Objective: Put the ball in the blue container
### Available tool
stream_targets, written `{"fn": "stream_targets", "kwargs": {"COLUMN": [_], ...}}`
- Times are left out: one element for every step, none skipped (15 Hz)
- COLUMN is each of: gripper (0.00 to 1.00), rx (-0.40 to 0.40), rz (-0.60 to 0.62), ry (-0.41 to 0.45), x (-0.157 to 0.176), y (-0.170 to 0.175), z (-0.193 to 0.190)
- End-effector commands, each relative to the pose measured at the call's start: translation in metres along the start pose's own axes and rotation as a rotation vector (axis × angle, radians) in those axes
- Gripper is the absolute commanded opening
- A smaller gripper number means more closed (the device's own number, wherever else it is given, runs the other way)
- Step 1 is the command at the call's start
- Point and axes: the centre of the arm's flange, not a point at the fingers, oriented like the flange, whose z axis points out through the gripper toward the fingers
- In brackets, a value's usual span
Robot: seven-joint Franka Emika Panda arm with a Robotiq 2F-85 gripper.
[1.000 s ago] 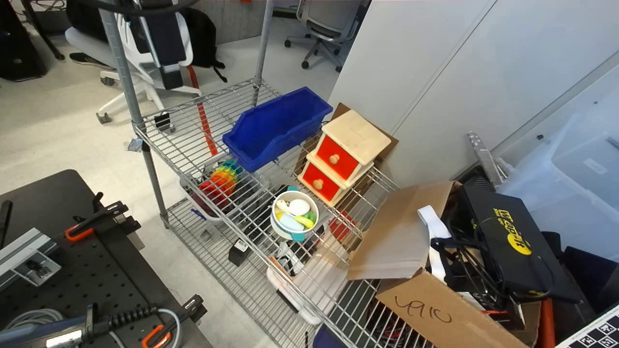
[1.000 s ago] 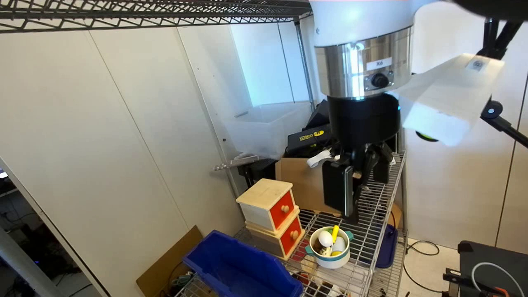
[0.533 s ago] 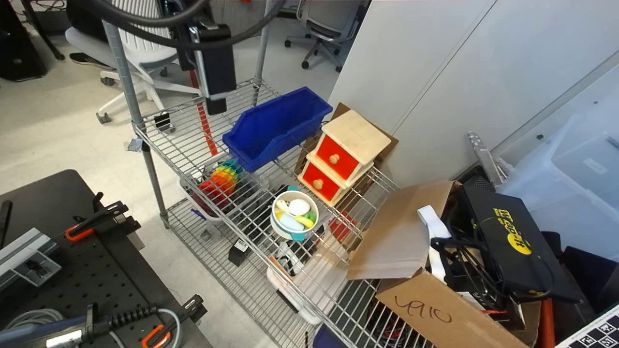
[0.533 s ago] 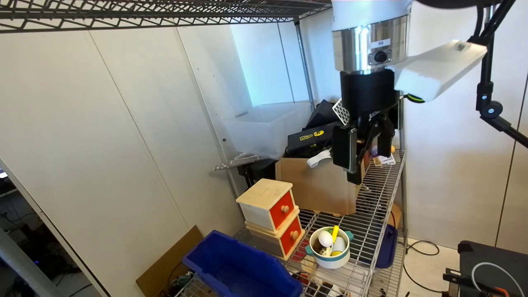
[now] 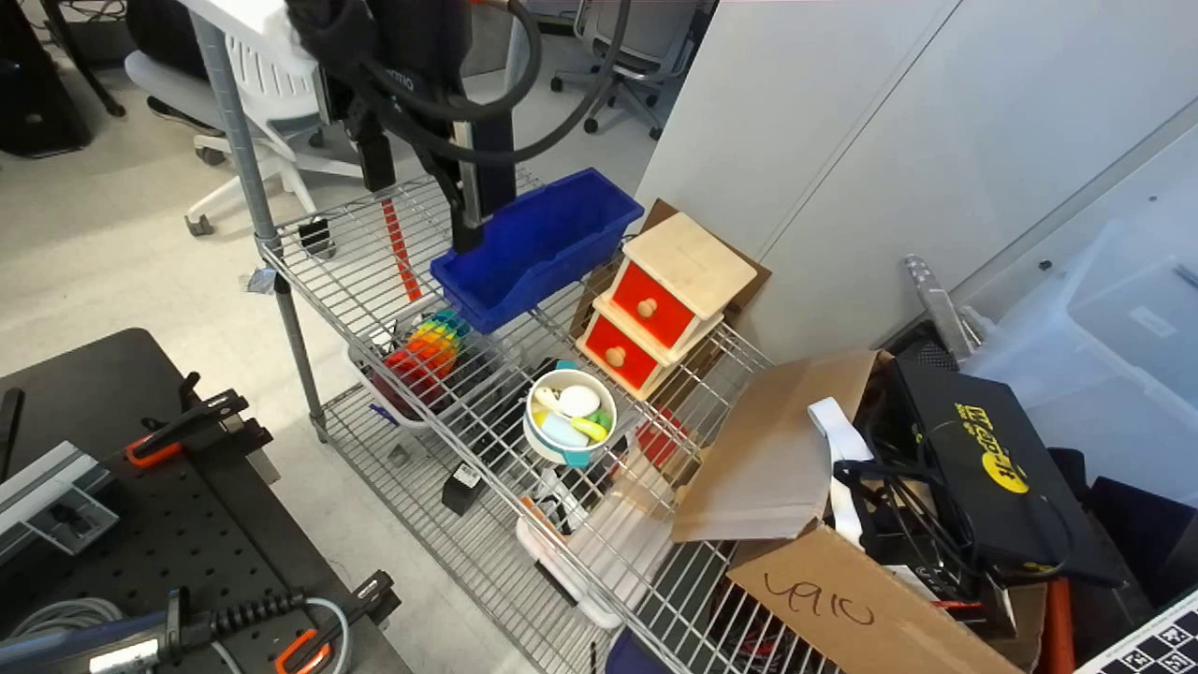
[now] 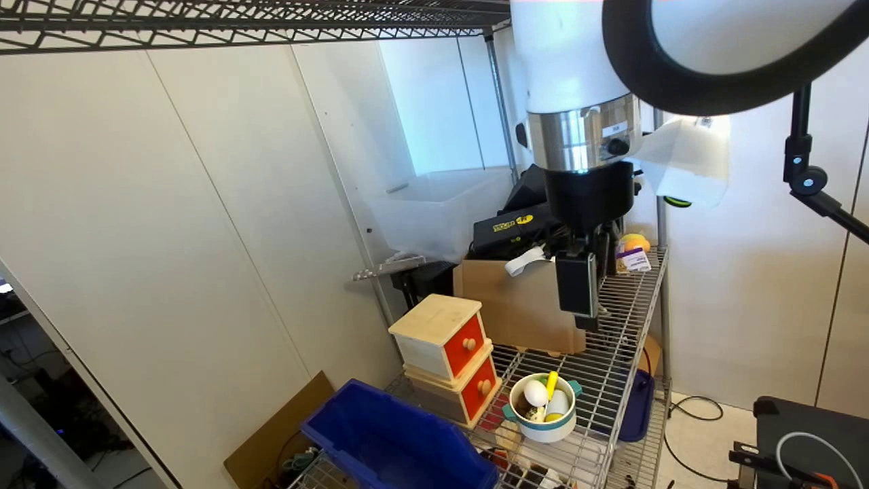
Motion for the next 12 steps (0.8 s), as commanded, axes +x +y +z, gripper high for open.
{"fn": "stream_targets", "kwargs": {"gripper": [1.00,1.00,1.00,1.00,1.00,1.00,1.00,1.00,1.00,1.00,1.00,1.00], "rx": [0.001,0.001,0.001,0.001,0.001,0.001,0.001,0.001,0.001,0.001,0.001,0.001], "rz": [-0.015,-0.022,-0.025,-0.026,-0.027,-0.029,-0.029,-0.030,-0.030,-0.030,-0.031,-0.031], "ry": [-0.001,-0.001,0.000,0.001,0.002,0.003,0.003,0.004,0.004,0.004,0.004,0.004], "x": [0.0008,0.0010,0.0012,0.0014,0.0016,0.0018,0.0019,0.0019,0.0020,0.0020,0.0020,0.0020], "y": [-0.0021,-0.0032,-0.0033,-0.0031,-0.0029,-0.0029,-0.0028,-0.0028,-0.0028,-0.0028,-0.0028,-0.0028], "z": [0.0008,0.0005,0.0000,-0.0004,-0.0008,-0.0011,-0.0013,-0.0015,-0.0015,-0.0016,-0.0016,-0.0016]}}
